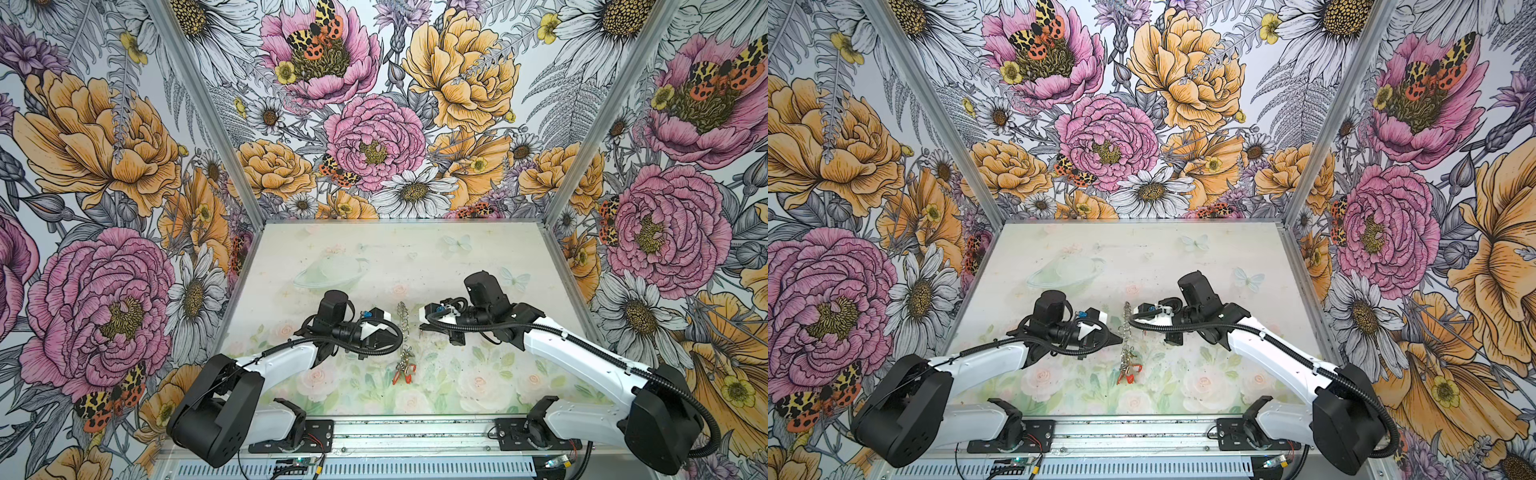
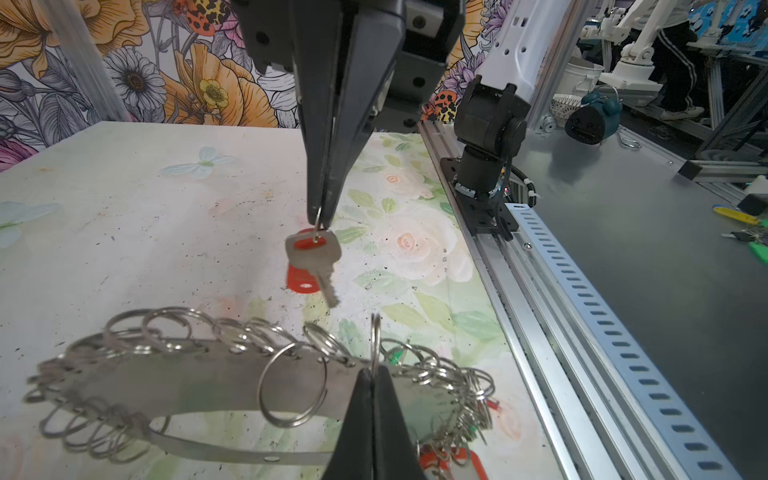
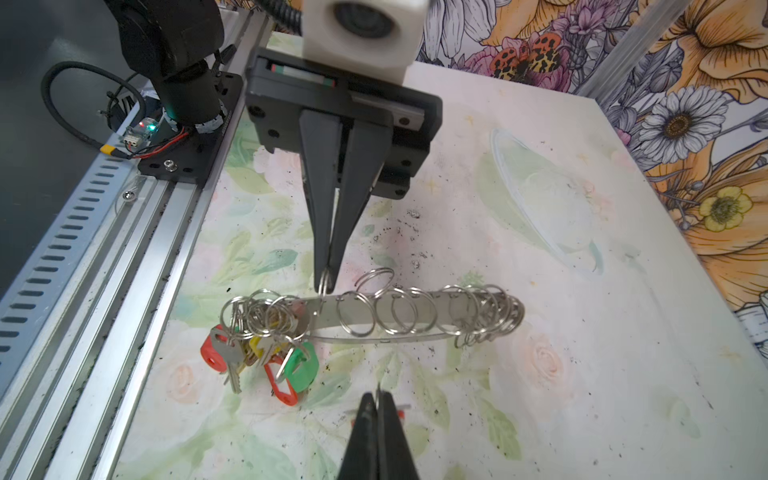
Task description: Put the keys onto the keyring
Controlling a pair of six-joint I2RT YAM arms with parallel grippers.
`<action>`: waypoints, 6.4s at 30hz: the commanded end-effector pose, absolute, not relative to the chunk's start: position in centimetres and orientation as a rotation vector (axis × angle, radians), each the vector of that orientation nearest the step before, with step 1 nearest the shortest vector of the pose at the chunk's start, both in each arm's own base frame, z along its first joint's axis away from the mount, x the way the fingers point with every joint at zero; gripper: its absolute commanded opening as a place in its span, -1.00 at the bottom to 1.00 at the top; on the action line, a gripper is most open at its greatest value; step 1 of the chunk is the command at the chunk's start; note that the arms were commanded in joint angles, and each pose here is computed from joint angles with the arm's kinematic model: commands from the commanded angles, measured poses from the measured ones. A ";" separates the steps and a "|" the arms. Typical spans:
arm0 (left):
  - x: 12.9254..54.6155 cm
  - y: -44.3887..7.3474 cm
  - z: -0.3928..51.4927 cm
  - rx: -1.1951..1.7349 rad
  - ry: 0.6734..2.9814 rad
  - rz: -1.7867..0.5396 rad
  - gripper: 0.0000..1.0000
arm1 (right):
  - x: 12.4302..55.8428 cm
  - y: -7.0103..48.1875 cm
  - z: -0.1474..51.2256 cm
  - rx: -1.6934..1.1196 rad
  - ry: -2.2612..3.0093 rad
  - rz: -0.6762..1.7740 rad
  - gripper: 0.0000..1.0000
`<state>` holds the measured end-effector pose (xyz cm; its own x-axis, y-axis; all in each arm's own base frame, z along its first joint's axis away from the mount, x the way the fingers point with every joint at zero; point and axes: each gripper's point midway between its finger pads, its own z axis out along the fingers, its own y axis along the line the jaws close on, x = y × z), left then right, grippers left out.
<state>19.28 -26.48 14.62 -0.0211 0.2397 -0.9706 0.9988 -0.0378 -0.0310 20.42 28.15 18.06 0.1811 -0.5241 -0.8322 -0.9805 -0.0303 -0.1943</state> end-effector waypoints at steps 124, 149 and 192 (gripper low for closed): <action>17.5 -28.4 16.3 1.481 1.264 -1.339 -1.00 | 18.8 31.1 18.6 -1.680 1.306 0.907 -0.94; 16.3 -29.4 13.6 1.668 1.346 -1.240 -1.00 | 17.3 30.4 17.7 -1.854 1.204 0.801 -1.00; 14.4 -29.7 13.7 1.747 1.271 -1.257 -1.00 | 15.1 30.8 18.8 -1.994 0.921 0.644 -1.00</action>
<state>14.72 -29.10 12.65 0.0379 0.3830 -0.9230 0.9546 -0.2870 -0.0799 15.07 29.65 15.65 0.5292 -0.4601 -0.7129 -0.8420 -0.3887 -0.3741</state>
